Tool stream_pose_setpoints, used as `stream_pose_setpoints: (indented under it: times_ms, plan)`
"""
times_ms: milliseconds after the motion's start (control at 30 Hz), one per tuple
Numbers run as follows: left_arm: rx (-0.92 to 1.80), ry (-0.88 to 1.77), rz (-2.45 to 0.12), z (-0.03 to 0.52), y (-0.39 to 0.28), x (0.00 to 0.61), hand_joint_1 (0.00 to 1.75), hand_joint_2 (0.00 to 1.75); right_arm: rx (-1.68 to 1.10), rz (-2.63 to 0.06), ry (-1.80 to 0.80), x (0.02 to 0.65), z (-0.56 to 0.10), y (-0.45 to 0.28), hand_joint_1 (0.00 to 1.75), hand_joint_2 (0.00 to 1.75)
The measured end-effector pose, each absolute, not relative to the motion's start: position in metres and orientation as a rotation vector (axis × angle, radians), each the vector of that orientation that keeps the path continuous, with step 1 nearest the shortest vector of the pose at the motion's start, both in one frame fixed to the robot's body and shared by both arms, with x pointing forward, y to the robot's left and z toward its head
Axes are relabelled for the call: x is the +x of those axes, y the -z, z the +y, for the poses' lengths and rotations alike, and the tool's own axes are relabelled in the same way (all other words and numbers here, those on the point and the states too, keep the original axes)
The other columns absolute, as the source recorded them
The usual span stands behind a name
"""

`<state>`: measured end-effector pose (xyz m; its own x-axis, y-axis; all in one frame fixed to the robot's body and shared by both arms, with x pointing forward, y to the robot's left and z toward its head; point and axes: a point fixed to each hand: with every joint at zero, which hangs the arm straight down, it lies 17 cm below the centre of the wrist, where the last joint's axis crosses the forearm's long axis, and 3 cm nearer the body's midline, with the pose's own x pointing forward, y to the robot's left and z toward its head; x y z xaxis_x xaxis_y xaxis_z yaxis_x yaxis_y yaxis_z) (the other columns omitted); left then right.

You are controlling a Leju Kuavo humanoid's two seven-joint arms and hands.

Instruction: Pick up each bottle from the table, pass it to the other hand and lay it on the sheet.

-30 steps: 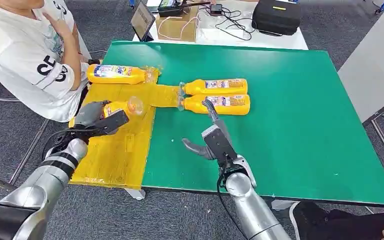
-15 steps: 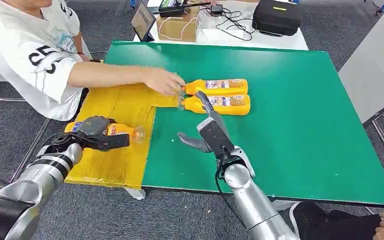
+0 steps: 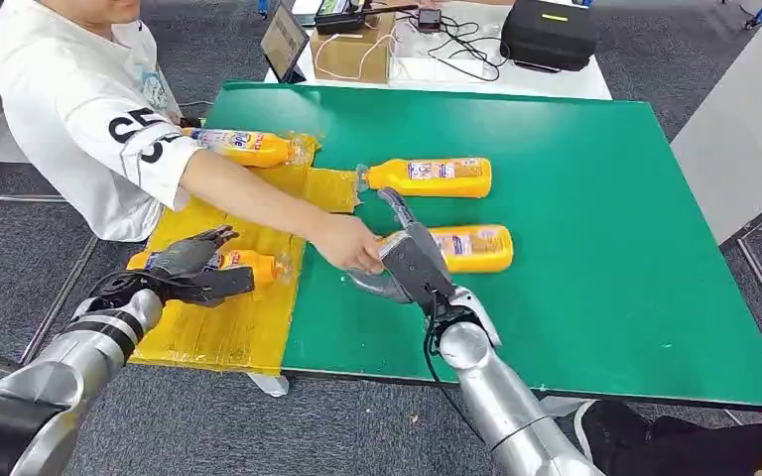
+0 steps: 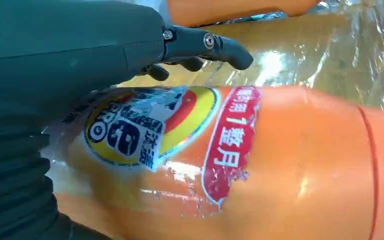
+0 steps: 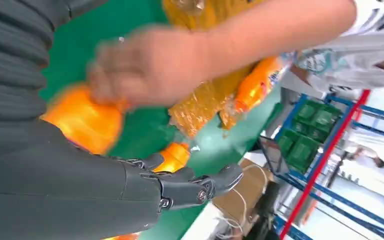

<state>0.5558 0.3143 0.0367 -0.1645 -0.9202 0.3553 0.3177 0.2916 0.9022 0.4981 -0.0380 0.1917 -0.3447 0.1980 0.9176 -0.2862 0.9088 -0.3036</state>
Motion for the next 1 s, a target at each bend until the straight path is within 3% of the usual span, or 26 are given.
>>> stream_pose_setpoints:
  times_ms: [267, 300, 467, 700, 933, 967, 1000]
  plan:
    - [0.576, 1.038, -1.461, 0.312, -0.053, 0.553, 0.0, 1.75, 0.007, -1.827, -0.561, 0.503, -0.038, -0.179, 0.0, 1.75]
    - [0.555, 0.995, -1.493, 0.311, -0.058, 0.552, 0.0, 0.0, -0.002, -1.82, -0.567, 0.504, -0.04, -0.177, 0.0, 1.75]
    - [0.464, 0.834, -1.588, 0.31, -0.067, 0.547, 0.0, 0.0, -0.038, -1.793, -0.61, 0.505, -0.042, -0.166, 0.0, 1.75]
    - [0.048, 0.327, -1.725, 0.291, -0.09, 0.529, 0.0, 0.0, -0.196, -1.649, -0.818, 0.505, -0.056, -0.115, 0.0, 1.75]
    - [-0.037, 0.179, -1.754, 0.289, -0.101, 0.523, 0.0, 0.0, -0.242, -1.584, -0.868, 0.506, -0.069, -0.093, 0.0, 1.75]
    - [-0.062, 0.141, -1.751, 0.289, -0.102, 0.523, 0.0, 1.75, -0.256, -1.569, -0.884, 0.505, -0.071, -0.089, 0.0, 1.75]
    - [-0.077, 0.114, -1.747, 0.289, -0.103, 0.523, 0.0, 1.75, -0.266, -1.552, -0.905, 0.505, -0.073, -0.085, 0.0, 1.75]
